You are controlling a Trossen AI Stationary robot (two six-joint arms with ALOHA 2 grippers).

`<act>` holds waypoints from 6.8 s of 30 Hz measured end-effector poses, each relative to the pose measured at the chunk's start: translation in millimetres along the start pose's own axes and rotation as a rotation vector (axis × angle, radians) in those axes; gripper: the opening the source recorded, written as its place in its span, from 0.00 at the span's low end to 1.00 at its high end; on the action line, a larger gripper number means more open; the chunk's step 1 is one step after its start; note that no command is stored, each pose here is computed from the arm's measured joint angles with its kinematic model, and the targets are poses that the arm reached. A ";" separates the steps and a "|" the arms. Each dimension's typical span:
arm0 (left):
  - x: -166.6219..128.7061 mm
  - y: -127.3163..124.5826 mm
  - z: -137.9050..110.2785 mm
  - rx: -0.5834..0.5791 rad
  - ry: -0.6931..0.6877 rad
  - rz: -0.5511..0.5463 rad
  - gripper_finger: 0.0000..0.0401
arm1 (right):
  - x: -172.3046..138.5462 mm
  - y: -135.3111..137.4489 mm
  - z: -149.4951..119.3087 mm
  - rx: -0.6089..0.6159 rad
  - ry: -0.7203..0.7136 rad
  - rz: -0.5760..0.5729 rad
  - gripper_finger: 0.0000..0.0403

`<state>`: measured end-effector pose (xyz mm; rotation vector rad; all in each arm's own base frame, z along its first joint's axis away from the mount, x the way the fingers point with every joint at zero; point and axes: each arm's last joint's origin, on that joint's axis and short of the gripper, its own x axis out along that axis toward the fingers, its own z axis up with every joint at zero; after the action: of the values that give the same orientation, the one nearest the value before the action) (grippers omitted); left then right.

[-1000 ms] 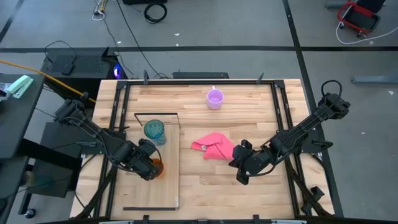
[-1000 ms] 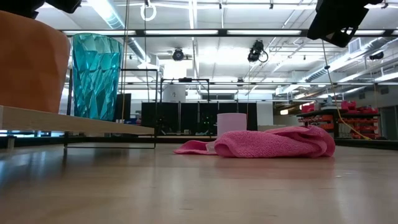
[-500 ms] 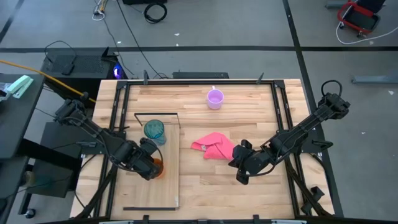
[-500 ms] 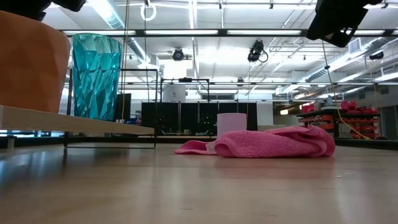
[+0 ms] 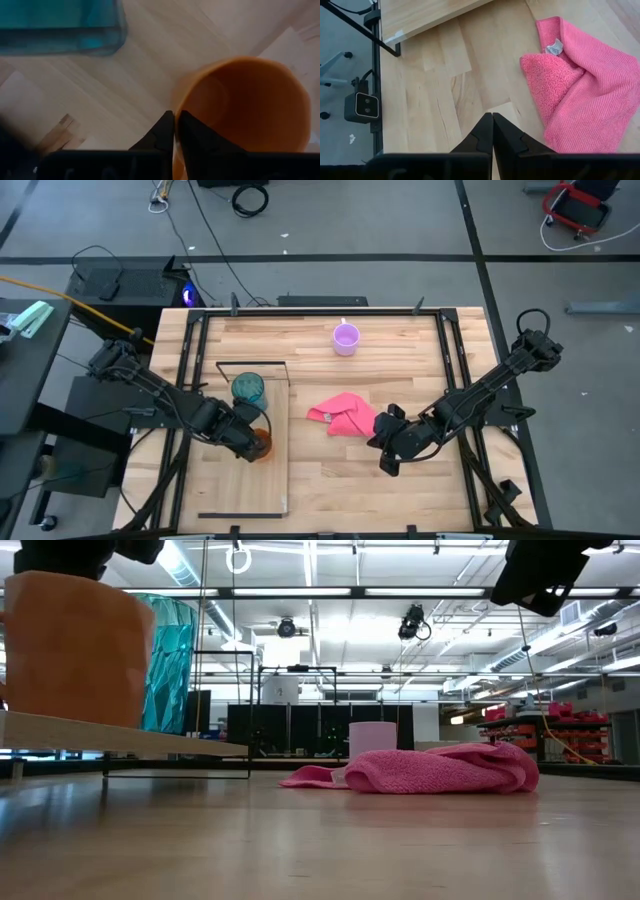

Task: Stack small to large cups/mugs on shelf
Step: Put the orange mug on the shelf, then put the violet mug on the shelf

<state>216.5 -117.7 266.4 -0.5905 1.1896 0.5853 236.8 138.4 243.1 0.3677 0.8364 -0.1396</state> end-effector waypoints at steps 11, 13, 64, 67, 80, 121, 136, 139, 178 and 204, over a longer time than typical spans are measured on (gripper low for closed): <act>-13.5 6.8 0.3 -0.068 -0.011 -0.057 0.17 | 3.3 -1.5 13.0 0.004 -0.064 0.039 0.03; -19.0 9.6 0.9 -0.092 -0.017 -0.085 0.18 | 5.8 -2.8 18.8 0.000 -0.089 0.052 0.03; -20.7 -5.3 -69.1 -0.336 -0.006 -0.047 0.17 | 182.3 -31.3 146.7 0.126 -0.240 0.366 0.00; -20.5 -5.2 -68.1 -0.340 -0.014 -0.047 0.17 | 186.8 -30.0 143.0 0.133 -0.227 0.367 0.00; -17.9 -4.4 -58.4 -0.364 -0.025 -0.031 0.13 | 185.2 -22.7 144.2 0.125 -0.266 0.408 0.00; -35.8 10.7 -45.0 -0.327 -0.118 -0.099 0.12 | 181.8 -3.9 130.9 0.071 -0.203 0.358 0.00; -39.5 17.0 -43.1 -0.334 -0.186 -0.088 0.11 | 192.4 -4.1 131.7 0.091 -0.244 0.357 0.00; -39.5 16.8 -43.0 -0.340 -0.189 -0.090 0.11 | 202.4 1.8 136.6 0.084 -0.241 0.383 0.00; -57.7 26.4 -28.0 -0.115 -0.675 -0.115 0.07 | -0.8 -42.7 189.9 0.244 -0.198 -0.018 0.05; -121.6 86.1 -5.8 -0.089 -1.020 -0.223 0.06 | -27.4 -309.4 192.9 0.647 0.067 -0.517 0.16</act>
<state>120.7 -73.5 371.8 -0.3953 0.1360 0.6280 271.6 -221.1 300.1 0.7571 0.9279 -0.8961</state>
